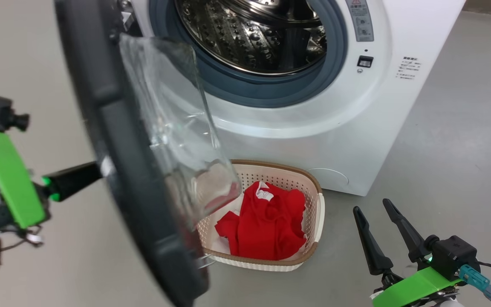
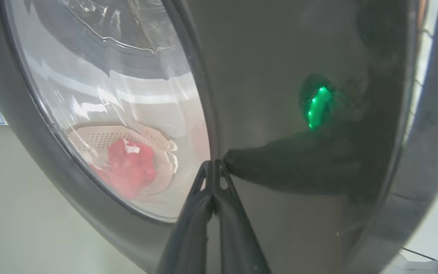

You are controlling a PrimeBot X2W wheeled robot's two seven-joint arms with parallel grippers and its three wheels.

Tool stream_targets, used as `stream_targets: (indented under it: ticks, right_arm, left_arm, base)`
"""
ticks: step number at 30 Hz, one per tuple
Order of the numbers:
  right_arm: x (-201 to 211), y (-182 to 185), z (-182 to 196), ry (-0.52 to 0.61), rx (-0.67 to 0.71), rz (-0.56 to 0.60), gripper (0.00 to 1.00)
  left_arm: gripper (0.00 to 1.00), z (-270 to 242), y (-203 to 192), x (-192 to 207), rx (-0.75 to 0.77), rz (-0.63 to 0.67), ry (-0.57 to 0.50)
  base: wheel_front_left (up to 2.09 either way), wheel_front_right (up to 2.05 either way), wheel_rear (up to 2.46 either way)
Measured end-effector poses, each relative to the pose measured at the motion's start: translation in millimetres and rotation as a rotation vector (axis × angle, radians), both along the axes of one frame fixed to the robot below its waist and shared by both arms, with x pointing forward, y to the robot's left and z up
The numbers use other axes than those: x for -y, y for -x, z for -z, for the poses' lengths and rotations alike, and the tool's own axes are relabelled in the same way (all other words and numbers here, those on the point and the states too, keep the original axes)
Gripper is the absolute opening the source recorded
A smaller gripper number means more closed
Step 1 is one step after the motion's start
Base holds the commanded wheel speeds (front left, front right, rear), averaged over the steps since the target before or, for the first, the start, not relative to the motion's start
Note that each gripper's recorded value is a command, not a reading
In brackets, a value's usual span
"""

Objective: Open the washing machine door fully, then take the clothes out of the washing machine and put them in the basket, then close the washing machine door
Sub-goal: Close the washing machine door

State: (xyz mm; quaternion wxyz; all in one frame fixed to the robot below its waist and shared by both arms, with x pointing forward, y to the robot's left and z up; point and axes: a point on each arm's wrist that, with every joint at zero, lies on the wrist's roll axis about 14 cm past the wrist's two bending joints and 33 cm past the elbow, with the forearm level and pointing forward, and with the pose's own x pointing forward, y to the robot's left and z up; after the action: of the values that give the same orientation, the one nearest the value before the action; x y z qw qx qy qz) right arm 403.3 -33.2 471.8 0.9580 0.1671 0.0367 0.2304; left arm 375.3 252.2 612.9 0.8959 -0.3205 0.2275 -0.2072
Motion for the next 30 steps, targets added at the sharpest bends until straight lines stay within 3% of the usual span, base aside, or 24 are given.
stream_targets:
  ticks: [17,30]
  right_arm:
    - [32,-1,6,-0.003,-0.021,0.099,1.0]
    - [71,-8,11,-0.004,-0.031,0.228,1.0]
  left_arm:
    - [0.0,-14,-57,69,0.15,0.071,0.055]
    - [0.0,-6,-106,112,0.176,0.128,0.075]
  base:
    - [0.0,0.0,0.0]
    - [0.0,0.0,0.0]
